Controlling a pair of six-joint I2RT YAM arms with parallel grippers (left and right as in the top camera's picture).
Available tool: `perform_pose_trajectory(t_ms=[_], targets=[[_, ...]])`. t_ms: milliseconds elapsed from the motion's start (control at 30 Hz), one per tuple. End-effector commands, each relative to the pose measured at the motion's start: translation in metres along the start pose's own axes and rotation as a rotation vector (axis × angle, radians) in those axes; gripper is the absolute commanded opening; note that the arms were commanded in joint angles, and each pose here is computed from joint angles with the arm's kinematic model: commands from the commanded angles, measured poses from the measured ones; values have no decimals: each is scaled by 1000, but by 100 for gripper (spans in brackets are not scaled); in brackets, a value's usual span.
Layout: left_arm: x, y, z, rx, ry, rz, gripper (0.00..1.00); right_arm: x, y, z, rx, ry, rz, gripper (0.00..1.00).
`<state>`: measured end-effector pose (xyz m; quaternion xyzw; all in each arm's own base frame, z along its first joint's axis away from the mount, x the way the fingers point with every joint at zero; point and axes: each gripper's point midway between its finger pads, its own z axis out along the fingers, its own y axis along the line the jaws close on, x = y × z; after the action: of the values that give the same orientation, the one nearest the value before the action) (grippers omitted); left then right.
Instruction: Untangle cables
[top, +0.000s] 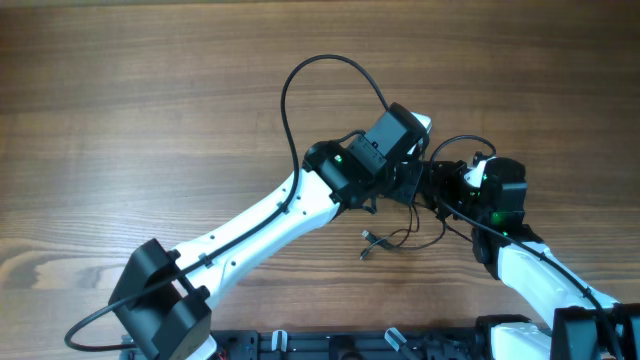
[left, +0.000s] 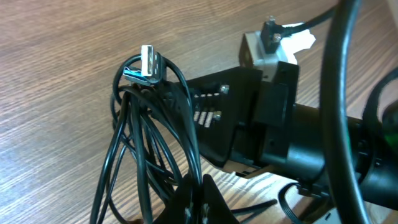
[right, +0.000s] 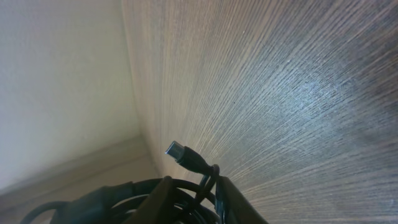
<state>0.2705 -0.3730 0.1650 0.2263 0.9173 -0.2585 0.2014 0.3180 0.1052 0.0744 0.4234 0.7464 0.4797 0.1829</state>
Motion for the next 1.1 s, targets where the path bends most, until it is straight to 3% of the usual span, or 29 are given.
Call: perform_pose_trajectory(t_ms=[0,67,200,333,400,467,533,667,733,800,867,933,1000,1067], targets=[[-7,-16,-11,70,-27,28,4,9,3,-1,-12,46,23,7],[-19,-9,-17,68,-66,15,4,13,-3,-1,8,65,-83,4],[-44,30,-34,27,-129,-62,4,-12,-57,-14,228,-22,-255,4],[-50,52,-39,12,-134,-147,4,-37,-43,-35,139,-54,-301,4],[-52,33,-40,133,-120,-147,4,-52,-40,-50,130,-114,-303,4],[-59,-38,-63,514,-115,11,4,-68,-40,-68,135,-184,-279,4],[-54,-36,-59,493,-118,96,4,-72,-42,-76,140,-205,-282,4],[-33,7,-24,319,-19,14,4,-72,-44,-77,150,-203,-296,4],[-19,31,5,230,31,-22,25,-71,-45,-77,152,-200,-293,5],[-1,66,37,89,93,-67,39,-70,-46,-77,157,-196,-287,5],[10,86,57,12,132,-141,70,-70,-47,-77,160,-194,-283,6],[12,102,61,-75,124,-186,87,-69,-49,-77,165,-190,-279,9],[10,109,61,-119,106,-216,88,-68,-50,-77,170,-187,-274,10],[10,109,61,-124,106,-214,82,-67,-51,-77,172,-184,-287,11]])
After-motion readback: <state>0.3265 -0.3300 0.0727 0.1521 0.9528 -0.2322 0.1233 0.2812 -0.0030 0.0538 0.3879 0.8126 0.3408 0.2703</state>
